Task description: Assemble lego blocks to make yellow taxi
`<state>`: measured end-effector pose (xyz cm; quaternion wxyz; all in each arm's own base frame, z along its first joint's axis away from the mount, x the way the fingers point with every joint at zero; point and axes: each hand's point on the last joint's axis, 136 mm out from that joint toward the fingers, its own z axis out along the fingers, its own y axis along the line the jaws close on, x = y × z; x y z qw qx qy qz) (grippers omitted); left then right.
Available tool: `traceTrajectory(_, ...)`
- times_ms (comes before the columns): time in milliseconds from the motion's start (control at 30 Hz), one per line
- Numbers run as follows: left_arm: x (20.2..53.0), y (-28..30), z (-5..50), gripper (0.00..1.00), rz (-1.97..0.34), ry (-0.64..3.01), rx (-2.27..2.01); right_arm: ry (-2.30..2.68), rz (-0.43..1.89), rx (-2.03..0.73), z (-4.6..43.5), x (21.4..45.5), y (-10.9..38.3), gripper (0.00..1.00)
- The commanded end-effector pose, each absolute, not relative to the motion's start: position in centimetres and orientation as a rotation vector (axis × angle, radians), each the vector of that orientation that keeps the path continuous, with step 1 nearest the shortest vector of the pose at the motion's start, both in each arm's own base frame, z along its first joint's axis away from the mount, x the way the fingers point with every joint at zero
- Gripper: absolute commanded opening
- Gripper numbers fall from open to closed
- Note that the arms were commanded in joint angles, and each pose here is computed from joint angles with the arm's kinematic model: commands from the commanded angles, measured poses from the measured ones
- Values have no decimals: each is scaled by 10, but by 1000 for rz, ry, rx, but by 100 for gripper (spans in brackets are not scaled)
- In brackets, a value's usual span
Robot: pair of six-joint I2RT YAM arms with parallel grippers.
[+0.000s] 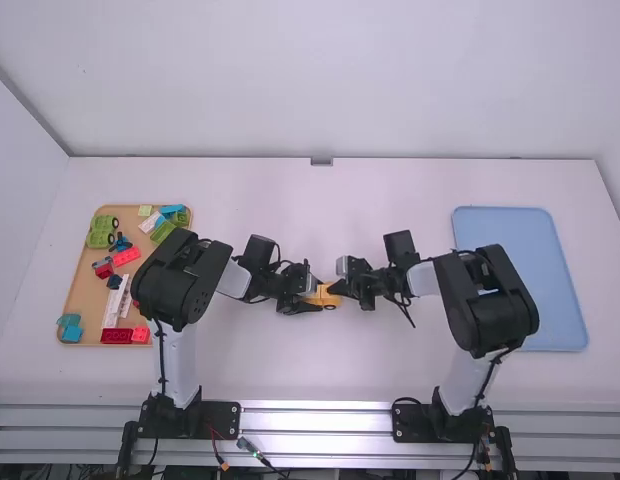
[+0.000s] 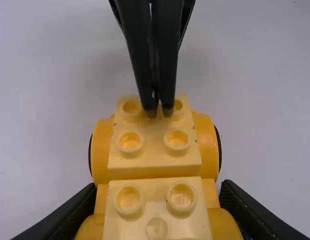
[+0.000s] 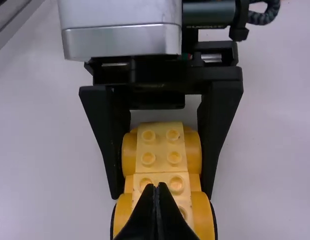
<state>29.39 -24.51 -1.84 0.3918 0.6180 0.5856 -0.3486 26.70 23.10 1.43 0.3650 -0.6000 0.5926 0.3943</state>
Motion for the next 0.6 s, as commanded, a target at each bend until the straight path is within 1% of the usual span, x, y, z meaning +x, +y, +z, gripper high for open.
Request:
traceTrajectory(0, 292, -245, -25, 32, -872, 1507, 1585, 1592, 1036, -1553, -2, 260, 232, 0)
traceTrajectory(333, 295, -246, -23, 30, -871, 1506, 1579, 1771, 864, -1628, -31, 263, 230, 0)
traceTrajectory(567, 295, -246, -23, 29, -871, 1506, 1580, 1827, 812, -1638, -39, 265, 223, 0)
